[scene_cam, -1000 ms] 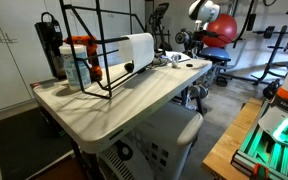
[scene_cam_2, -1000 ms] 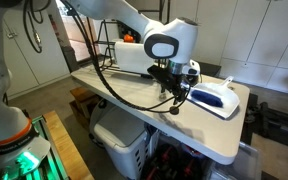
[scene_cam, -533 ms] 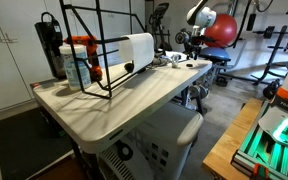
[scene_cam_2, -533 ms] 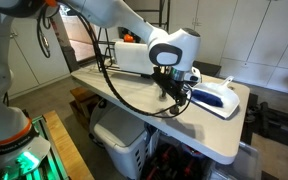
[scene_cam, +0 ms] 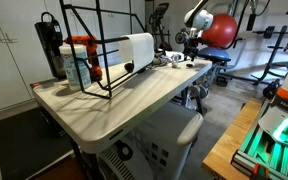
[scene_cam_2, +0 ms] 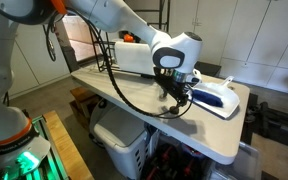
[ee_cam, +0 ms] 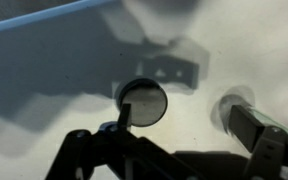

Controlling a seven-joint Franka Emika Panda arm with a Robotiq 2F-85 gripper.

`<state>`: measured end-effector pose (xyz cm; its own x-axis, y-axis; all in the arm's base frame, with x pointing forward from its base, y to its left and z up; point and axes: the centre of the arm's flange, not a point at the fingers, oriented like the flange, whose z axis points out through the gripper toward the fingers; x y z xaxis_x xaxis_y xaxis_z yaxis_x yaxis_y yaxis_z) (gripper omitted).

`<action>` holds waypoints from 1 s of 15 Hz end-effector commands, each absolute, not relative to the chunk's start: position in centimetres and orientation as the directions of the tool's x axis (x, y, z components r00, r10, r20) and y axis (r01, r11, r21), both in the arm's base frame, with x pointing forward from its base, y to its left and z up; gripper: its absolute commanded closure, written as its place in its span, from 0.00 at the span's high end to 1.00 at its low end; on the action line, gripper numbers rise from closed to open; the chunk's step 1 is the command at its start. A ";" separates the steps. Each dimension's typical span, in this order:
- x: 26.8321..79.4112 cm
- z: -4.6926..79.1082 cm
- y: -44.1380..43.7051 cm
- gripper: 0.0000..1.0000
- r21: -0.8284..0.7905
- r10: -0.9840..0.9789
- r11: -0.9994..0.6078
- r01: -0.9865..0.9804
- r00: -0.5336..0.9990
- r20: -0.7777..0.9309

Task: Flip the black lid over then move it to the left on the table

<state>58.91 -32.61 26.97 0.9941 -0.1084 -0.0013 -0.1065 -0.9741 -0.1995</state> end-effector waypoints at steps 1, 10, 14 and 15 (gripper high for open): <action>60.0 25.7 -33.2 1.00 -0.232 -0.103 -0.967 -0.101 0.995 -0.007; 61.0 23.9 -33.6 1.00 -0.212 -0.106 -0.971 -0.113 0.993 -0.043; 61.3 23.7 -34.0 1.00 -0.189 -0.120 -0.974 -0.128 0.991 -0.053; 61.4 23.7 -34.1 1.00 -0.182 -0.124 -0.974 -0.132 0.991 -0.056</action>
<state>60.77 -33.39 24.60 0.9936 -0.1116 -0.0193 -0.1132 -0.9741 -0.1956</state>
